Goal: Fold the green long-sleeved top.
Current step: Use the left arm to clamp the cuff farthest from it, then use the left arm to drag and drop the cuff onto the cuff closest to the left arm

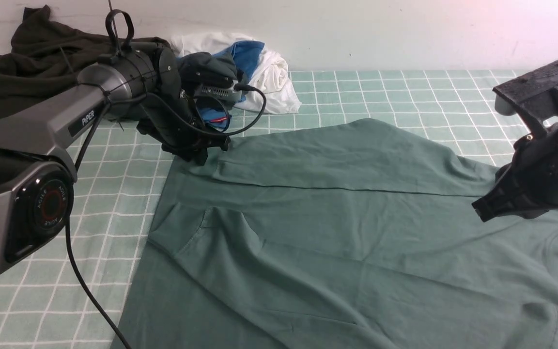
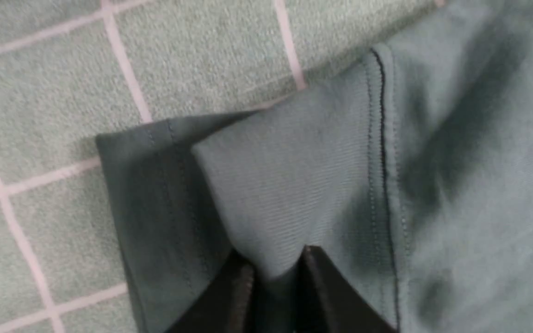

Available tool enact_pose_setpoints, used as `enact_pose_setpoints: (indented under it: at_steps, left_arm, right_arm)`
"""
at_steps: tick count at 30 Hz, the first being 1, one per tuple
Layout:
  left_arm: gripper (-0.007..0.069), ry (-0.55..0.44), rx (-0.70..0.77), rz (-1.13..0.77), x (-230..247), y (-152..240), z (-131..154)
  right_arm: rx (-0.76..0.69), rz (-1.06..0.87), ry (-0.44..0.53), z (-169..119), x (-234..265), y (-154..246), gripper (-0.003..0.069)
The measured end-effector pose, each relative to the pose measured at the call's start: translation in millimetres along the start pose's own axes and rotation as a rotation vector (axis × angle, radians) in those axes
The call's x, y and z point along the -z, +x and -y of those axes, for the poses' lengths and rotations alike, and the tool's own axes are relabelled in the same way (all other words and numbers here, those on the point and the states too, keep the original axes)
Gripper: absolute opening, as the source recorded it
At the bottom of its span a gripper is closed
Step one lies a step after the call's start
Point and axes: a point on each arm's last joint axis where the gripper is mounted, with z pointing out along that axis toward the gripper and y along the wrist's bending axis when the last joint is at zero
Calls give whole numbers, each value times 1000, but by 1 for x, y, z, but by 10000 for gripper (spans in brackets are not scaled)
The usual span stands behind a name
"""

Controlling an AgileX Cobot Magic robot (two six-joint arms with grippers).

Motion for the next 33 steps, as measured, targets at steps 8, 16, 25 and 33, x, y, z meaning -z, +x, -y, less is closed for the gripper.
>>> enact_pose_setpoints:
  at_steps: [8, 16, 25, 33]
  left_arm:
    - [27, 26, -1, -52, 10, 3, 3]
    - [27, 195, -5, -20, 100, -6, 25]
    - [27, 245, 7, 39, 216, 42, 42]
    - [27, 281, 104, -56, 214, 143, 52]
  right_arm:
    - [18, 1, 0, 0, 0, 0, -14]
    - [45, 5, 1, 0, 0, -1, -14]
    - [44, 18, 4, 0, 18, 5, -14]
    - [24, 134, -4, -3, 57, 13, -14]
